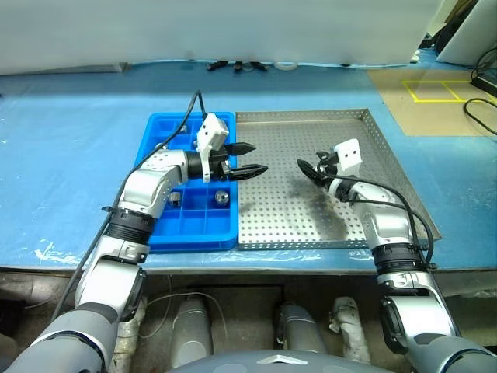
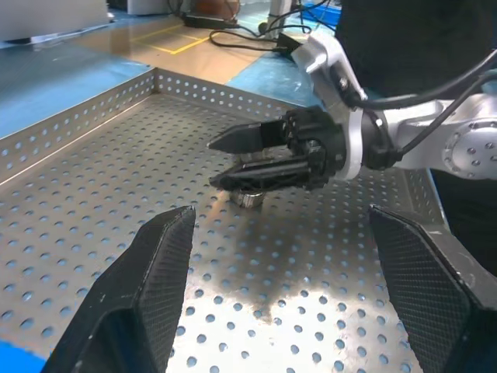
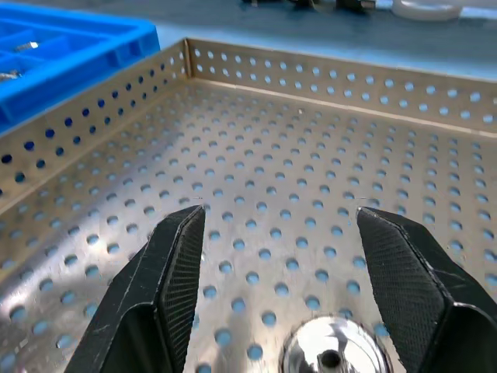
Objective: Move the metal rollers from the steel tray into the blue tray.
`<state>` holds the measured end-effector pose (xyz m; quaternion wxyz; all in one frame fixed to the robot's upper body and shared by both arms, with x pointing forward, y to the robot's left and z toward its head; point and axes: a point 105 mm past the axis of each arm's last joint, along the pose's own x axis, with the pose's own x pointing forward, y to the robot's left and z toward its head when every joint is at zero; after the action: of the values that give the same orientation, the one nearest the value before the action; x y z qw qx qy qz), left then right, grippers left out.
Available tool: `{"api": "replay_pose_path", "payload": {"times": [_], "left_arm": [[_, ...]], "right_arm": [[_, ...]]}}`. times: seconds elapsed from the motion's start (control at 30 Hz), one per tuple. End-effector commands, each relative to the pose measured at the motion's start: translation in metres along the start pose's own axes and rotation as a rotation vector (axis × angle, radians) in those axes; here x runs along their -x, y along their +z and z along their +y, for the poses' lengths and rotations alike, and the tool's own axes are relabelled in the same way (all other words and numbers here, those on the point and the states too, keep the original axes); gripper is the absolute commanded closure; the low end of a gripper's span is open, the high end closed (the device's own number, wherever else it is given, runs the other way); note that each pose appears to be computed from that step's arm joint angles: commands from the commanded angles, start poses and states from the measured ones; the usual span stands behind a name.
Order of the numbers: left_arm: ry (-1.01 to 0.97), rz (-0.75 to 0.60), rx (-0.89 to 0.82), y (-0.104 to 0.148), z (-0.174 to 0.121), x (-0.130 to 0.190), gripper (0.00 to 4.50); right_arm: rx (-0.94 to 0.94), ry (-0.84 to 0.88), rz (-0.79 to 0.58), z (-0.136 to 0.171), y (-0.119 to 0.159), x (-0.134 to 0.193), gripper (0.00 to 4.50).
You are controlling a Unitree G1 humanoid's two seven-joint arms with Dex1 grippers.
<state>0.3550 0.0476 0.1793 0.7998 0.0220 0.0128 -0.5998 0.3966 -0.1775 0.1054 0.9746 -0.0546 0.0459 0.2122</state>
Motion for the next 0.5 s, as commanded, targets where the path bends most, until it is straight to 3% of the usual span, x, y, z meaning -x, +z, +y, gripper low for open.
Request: {"api": "replay_pose_path", "payload": {"times": [0.03,0.3,0.4,0.5], "left_arm": [[-0.029,-0.020,-0.056,0.014,-0.004,-0.003,0.75],[-0.033,-0.006,-0.061,0.012,-0.006,-0.002,0.75],[-0.025,-0.002,-0.063,0.012,-0.004,0.000,0.75],[-0.024,0.002,-0.062,0.012,-0.004,0.001,0.75]], "right_arm": [[0.006,-0.039,-0.027,-0.008,0.002,0.005,1.21],[0.015,-0.088,0.038,-0.014,-0.021,0.006,1.21],[0.017,-0.097,0.047,-0.016,-0.024,0.006,1.80],[0.010,-0.095,0.030,-0.015,-0.022,0.006,2.77]]}}
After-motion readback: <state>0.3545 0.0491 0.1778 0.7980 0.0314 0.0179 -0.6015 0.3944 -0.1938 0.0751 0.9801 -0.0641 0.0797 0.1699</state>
